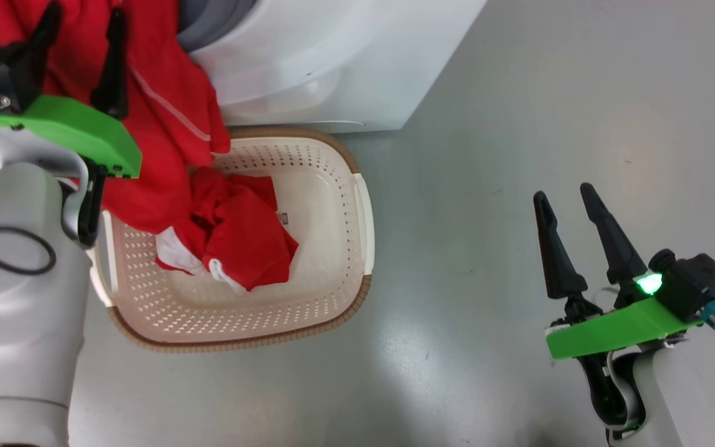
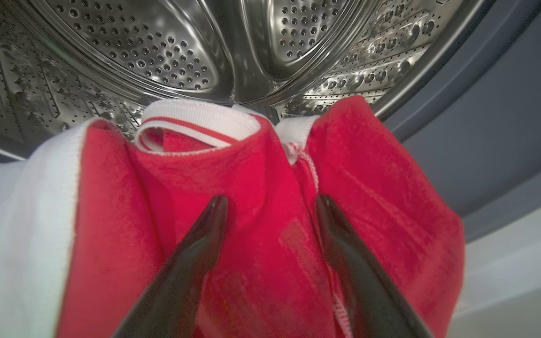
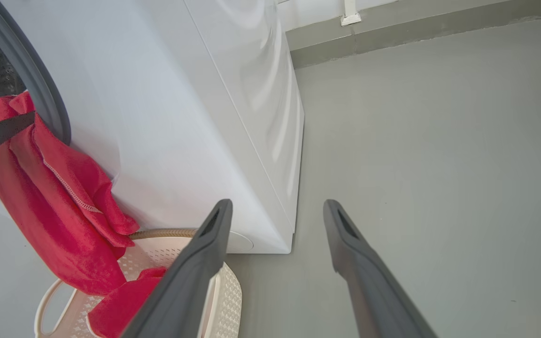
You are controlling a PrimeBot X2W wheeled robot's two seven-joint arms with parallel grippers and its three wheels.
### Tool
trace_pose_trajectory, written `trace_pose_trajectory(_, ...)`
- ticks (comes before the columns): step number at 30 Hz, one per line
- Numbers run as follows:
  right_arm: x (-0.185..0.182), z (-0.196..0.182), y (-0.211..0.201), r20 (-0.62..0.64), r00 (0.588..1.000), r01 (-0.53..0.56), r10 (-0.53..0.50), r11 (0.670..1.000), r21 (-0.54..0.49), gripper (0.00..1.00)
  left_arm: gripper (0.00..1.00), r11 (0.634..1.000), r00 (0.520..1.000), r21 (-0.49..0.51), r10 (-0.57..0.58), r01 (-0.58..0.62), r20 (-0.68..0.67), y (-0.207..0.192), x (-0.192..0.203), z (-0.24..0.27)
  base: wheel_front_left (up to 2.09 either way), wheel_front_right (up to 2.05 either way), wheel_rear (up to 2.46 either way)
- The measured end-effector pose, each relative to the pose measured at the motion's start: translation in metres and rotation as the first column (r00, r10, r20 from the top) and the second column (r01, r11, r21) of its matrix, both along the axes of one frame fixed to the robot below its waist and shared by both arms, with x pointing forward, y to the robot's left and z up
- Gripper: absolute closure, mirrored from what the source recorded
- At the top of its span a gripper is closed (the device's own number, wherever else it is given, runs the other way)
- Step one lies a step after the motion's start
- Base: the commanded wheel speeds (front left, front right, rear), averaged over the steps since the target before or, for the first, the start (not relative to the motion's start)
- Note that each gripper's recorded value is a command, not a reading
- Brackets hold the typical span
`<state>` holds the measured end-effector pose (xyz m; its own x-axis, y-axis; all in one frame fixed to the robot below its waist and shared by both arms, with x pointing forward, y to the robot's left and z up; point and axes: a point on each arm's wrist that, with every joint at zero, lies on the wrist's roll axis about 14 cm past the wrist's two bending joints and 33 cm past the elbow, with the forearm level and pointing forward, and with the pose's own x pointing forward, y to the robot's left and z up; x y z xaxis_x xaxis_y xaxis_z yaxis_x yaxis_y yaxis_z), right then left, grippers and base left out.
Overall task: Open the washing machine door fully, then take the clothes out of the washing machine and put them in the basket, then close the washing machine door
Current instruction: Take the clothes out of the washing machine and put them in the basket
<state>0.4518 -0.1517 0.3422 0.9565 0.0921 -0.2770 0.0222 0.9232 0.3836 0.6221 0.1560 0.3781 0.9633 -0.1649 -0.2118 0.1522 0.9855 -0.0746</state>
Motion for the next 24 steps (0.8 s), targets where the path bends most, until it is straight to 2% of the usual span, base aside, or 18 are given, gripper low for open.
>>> trace_pose_trajectory(10,0.001,0.001,-0.007,0.005,1.0,0.016,-0.016,1.0,-0.003,0.0,0.0,0.999,0.998,0.018,-0.031,0.032,-0.056,-0.011,0.009,-0.017,0.0,0.0,0.0)
trace_pose_trajectory(11,0.001,0.002,-0.007,0.006,1.0,0.017,-0.017,1.0,-0.003,0.0,0.11,0.999,0.998,0.02,-0.031,0.032,-0.06,-0.011,0.009,-0.018,0.0,0.0,0.0)
trace_pose_trajectory(13,0.001,0.003,-0.007,0.007,1.0,0.017,-0.017,1.0,-0.003,0.0,0.6,0.999,0.997,0.025,-0.032,0.034,-0.068,-0.011,0.009,-0.019,0.0,0.0,0.0)
trace_pose_trajectory(14,0.001,0.003,-0.007,0.008,1.0,0.017,-0.017,1.0,-0.003,0.0,0.66,0.999,0.997,0.027,-0.033,0.035,-0.072,-0.011,0.009,-0.019,0.0,0.0,0.0)
trace_pose_trajectory(15,0.001,0.004,-0.007,0.01,1.0,0.016,-0.016,1.0,-0.003,0.0,0.91,0.999,0.997,0.03,-0.034,0.036,-0.076,-0.011,0.009,-0.02,0.0,0.0,0.0)
trace_pose_trajectory(16,0.002,0.004,-0.007,0.011,1.0,0.017,-0.016,1.0,-0.003,0.0,1.0,0.999,0.996,0.032,-0.036,0.039,-0.08,-0.011,0.008,-0.02,0.0,0.0,0.0)
trace_pose_trajectory(24,0.003,0.007,-0.004,0.021,1.0,0.012,-0.012,1.0,0.001,0.0,1.0,0.999,0.998,0.034,-0.034,0.036,-0.061,-0.009,0.009,-0.012,0.0,0.0,0.0)
